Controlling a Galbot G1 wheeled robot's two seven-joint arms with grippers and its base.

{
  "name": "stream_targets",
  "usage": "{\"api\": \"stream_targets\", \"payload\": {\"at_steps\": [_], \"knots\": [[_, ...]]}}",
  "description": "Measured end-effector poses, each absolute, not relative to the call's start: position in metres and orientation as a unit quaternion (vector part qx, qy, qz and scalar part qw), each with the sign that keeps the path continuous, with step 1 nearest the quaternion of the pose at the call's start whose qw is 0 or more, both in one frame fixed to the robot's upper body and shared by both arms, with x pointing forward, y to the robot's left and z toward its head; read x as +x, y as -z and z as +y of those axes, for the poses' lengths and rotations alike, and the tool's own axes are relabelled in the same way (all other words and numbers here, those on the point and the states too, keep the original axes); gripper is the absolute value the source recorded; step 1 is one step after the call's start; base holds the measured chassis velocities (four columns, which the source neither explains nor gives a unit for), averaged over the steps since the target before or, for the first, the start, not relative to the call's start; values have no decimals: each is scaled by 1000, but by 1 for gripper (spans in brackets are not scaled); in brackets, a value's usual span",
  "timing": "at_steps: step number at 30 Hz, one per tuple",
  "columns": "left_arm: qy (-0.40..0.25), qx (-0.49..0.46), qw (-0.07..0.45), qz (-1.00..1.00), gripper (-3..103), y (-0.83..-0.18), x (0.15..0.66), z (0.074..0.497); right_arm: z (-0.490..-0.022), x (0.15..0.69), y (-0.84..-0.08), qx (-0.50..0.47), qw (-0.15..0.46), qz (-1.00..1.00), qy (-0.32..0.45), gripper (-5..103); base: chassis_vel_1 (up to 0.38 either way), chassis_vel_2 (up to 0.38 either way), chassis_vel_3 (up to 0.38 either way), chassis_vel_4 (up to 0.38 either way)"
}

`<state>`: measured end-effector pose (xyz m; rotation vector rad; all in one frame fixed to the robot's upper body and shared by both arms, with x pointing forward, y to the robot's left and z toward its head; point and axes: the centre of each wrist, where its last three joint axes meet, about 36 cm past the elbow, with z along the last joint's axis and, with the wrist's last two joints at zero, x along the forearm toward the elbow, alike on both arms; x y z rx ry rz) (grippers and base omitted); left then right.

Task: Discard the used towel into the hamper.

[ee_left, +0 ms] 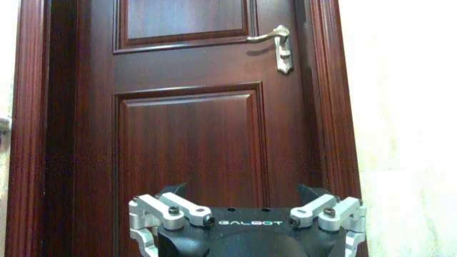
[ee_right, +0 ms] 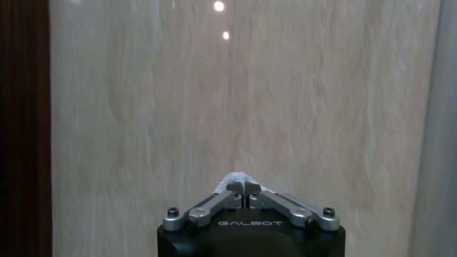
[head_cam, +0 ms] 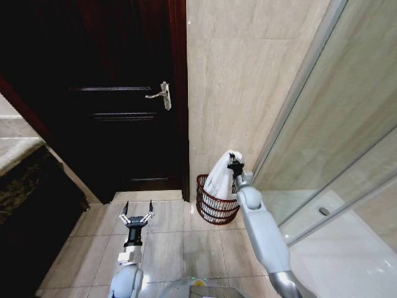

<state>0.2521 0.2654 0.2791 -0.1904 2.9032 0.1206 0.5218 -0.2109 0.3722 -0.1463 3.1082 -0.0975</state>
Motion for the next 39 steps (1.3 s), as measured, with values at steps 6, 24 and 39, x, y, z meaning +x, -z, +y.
{"api": "stream_targets", "payload": {"at_steps": [6,24,39], "knots": [[-39,-66,116,990,100,-279,252,269,-229,513,-346,-34,-27,998,55,1,0,0,0,0],[-41,-76,114,990,100,-276,251,278,-260,537,-392,-74,-241,968,12,1,0,0,0,0],[-34,-79,108,990,100,-266,254,278,-274,549,-402,-112,-279,954,-15,1,0,0,0,0]]}}
